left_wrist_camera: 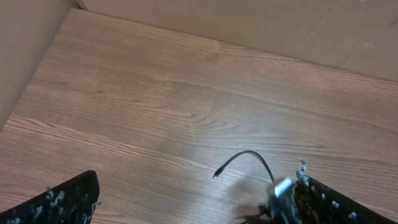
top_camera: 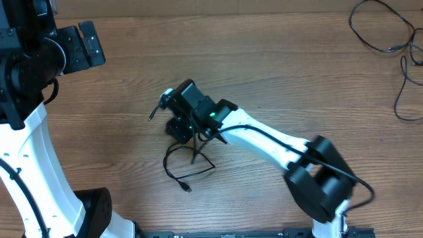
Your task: Untangle cables
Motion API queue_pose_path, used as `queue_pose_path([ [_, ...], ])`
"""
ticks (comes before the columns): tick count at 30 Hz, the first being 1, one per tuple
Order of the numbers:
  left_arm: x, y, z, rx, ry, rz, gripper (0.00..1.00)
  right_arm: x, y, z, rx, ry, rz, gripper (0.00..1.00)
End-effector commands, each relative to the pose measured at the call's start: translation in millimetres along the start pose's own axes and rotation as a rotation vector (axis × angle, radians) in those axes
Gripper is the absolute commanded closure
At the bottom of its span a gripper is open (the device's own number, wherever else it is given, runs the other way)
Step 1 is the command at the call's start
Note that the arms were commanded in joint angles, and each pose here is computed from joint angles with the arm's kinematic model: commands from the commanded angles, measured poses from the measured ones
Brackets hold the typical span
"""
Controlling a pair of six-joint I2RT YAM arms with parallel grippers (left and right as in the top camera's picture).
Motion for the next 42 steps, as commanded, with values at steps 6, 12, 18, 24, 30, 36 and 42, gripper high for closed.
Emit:
queue_pose_path([
  [6, 0.3, -7.5, -0.6, -0.014, 0.017, -0.018, 0.00, 41.6, 14.4, 17.1, 0.163, 0.887, -0.141, 0.00],
  [12, 0.3, -7.3, -0.7, -0.015, 0.017, -0.017, 0.01, 9.1, 20.9, 46.0, 0.178, 0.862, 0.006, 0.01],
  [18, 0.2, -7.5, -2.5, -0.026, 0.017, -0.017, 0.00, -31.0, 22.3, 48.3, 0.104, 0.932, 0.168, 0.06],
  [24, 0.2, -7.6, -5.5, -0.044, 0.018, -0.017, 0.00, -38.2, 20.0, 37.3, 0.068, 0.987, 0.206, 0.03],
  [30, 0.2, -7.6, -5.6, -0.045, 0.017, -0.017, 0.00, -41.7, 27.7, 35.2, -0.001, 0.957, 0.141, 0.00],
  [36, 0.1, -7.9, -10.3, -0.074, 0.018, -0.017, 0.00, -32.7, 37.8, 53.0, 0.073, 0.886, 0.105, 0.01],
  [42, 0.1, -7.9, -10.3, -0.074, 0.018, -0.017, 0.00, -40.0, 41.4, 56.1, 0.066, 0.858, 0.125, 0.05],
])
Point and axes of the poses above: each gripper's point midway between its finger pads, its own y axis out along the fingers, its own z axis along the line the jaws close on, x = y × z, the point moved 1 cm from there along -y, back along the fingers, and after that the axes turned 9 degrees about y, right-handed, at the moved point
